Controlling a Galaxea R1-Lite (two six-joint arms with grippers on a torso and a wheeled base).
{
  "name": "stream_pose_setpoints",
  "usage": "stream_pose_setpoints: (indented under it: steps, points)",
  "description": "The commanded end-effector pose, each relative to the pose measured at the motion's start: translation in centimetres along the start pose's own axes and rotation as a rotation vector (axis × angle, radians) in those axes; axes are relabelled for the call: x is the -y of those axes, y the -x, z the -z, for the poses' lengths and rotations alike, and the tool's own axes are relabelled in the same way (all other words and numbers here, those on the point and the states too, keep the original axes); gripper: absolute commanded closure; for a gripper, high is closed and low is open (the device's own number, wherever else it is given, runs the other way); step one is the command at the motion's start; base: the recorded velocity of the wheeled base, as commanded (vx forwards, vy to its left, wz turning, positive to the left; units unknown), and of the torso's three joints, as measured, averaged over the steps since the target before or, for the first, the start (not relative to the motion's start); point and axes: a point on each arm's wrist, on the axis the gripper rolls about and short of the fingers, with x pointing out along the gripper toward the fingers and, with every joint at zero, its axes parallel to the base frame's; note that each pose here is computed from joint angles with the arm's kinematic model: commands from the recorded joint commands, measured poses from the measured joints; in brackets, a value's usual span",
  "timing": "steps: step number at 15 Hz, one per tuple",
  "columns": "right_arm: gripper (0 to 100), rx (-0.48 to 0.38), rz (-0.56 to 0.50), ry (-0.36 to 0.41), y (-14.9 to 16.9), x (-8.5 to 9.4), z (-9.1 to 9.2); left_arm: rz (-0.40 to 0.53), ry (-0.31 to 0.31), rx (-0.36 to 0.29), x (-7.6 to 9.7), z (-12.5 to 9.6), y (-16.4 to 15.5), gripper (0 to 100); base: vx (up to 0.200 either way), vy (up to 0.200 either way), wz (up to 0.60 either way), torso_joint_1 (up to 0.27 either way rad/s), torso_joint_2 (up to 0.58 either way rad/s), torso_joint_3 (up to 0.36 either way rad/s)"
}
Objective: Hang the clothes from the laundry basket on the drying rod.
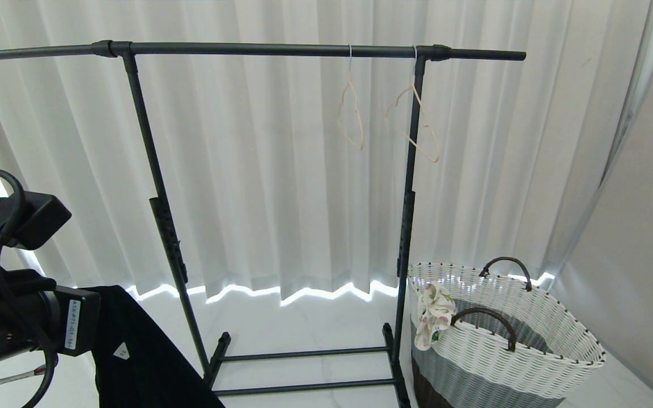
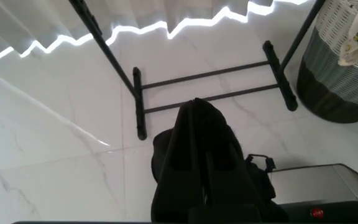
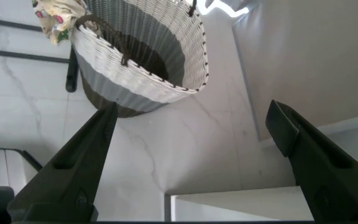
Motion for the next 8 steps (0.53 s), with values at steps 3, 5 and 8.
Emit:
stream_pose_setpoints:
  steps: [3,5,8]
  points:
    - [0,0.006,0.002,0.000,-0.04,0.04,-0.11,0.001,0.000,-0.003,0.01,0.08,-0.03,100,0.000,0.000,0.00,0.040,-0.17,-0.147]
    - [0,0.007,0.001,0.000,0.00,0.04,-0.11,0.001,-0.002,-0.003,0.01,0.08,-0.03,100,0.000,0.000,0.00,0.139,-0.46,-0.266]
    - [0,0.016,0.000,-0.003,-0.06,0.04,-0.19,0.001,-0.003,-0.003,0.01,0.08,-0.03,100,0.000,0.000,0.00,0.180,-0.46,-0.286]
